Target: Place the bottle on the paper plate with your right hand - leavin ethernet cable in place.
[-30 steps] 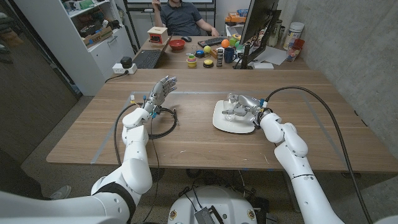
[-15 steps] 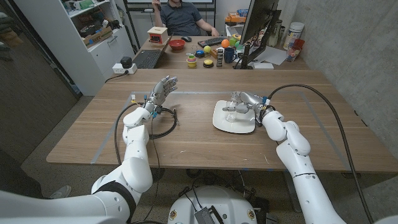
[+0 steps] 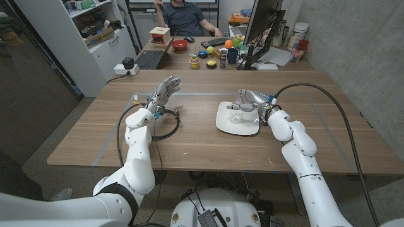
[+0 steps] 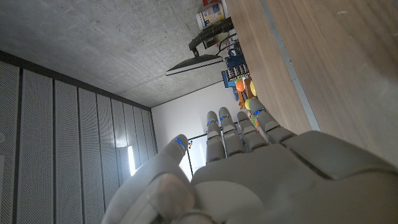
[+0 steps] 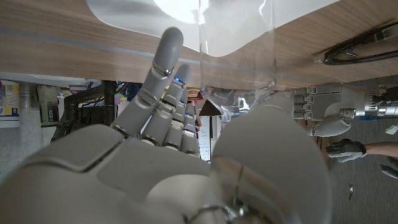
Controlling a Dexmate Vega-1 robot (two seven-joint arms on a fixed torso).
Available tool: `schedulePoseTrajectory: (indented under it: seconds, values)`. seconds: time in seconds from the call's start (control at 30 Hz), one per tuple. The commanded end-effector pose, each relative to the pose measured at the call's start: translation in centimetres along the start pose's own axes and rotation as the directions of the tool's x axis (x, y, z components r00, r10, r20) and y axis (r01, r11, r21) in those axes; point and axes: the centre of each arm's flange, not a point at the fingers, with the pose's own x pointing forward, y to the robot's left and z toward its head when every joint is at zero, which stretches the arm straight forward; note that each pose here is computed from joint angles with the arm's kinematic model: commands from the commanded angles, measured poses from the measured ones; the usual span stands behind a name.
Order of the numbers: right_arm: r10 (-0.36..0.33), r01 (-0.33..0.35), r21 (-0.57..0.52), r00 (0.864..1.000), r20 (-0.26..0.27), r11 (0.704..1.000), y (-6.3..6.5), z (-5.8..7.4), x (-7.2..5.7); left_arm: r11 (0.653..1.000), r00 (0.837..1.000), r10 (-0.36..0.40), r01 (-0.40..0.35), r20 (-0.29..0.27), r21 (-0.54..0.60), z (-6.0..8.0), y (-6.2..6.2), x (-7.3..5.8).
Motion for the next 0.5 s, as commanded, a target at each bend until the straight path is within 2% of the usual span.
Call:
schedulePoseTrajectory:
  seconds: [0.03,0.5]
  values:
    - [-0.04,0.04,-0.011,0.999,0.005,0.999,-1.3,0.1,0.0,1.0,1.0,0.001,-0.001,0.002,-0.001,0.0,0.0,0.1]
    - [-0.079,0.08,-0.018,0.997,0.022,0.997,-2.9,0.4,0.1,1.0,1.0,0.004,-0.004,0.001,-0.002,0.0,0.2,0.1]
